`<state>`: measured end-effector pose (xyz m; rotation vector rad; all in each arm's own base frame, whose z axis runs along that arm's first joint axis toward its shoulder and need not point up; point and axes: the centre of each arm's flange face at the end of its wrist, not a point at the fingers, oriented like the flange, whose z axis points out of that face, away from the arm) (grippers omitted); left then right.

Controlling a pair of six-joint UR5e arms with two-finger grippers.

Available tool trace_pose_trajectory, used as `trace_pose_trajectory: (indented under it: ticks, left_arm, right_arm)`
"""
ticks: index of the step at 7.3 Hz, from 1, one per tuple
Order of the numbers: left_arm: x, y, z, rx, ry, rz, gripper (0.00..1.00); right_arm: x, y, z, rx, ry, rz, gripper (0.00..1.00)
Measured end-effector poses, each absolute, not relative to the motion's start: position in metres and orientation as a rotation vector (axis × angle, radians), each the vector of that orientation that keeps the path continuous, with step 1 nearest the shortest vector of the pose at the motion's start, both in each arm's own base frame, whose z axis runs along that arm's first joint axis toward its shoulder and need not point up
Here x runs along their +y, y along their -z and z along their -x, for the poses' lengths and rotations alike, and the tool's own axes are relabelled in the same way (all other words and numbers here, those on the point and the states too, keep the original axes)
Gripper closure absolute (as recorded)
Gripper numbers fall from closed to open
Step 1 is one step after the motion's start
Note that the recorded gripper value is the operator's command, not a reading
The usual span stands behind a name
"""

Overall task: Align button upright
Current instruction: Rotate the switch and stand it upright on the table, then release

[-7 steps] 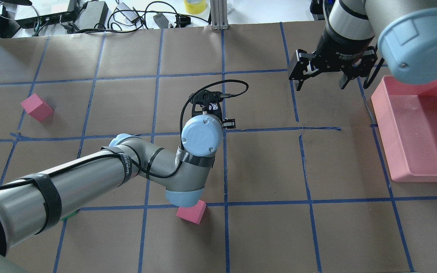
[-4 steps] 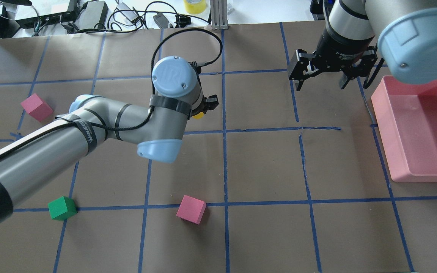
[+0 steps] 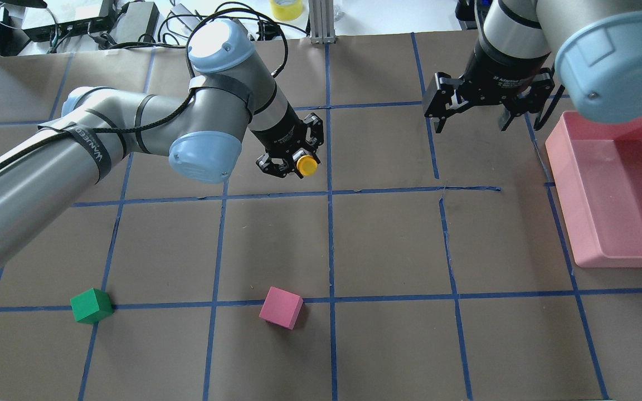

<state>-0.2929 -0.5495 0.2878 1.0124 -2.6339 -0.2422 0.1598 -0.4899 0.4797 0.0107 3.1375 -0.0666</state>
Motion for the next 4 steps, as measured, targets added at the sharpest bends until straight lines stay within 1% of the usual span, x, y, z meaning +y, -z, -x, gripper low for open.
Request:
trace_pose_trajectory:
  ticks: [2,4]
  left_arm:
    - [-0.563,-0.257,0.292,-2.378,0.511,-1.232,0.98]
    - [-0.587,-0.225,0.266,-2.178,0.689,-1.35,0.97]
  right_arm:
    - [-0.49,-0.48,-0.16,3.137,0.069,-0.01,0.0]
    - [-0.49,-0.479,-0.16,3.137,0.067,-0.01,0.0]
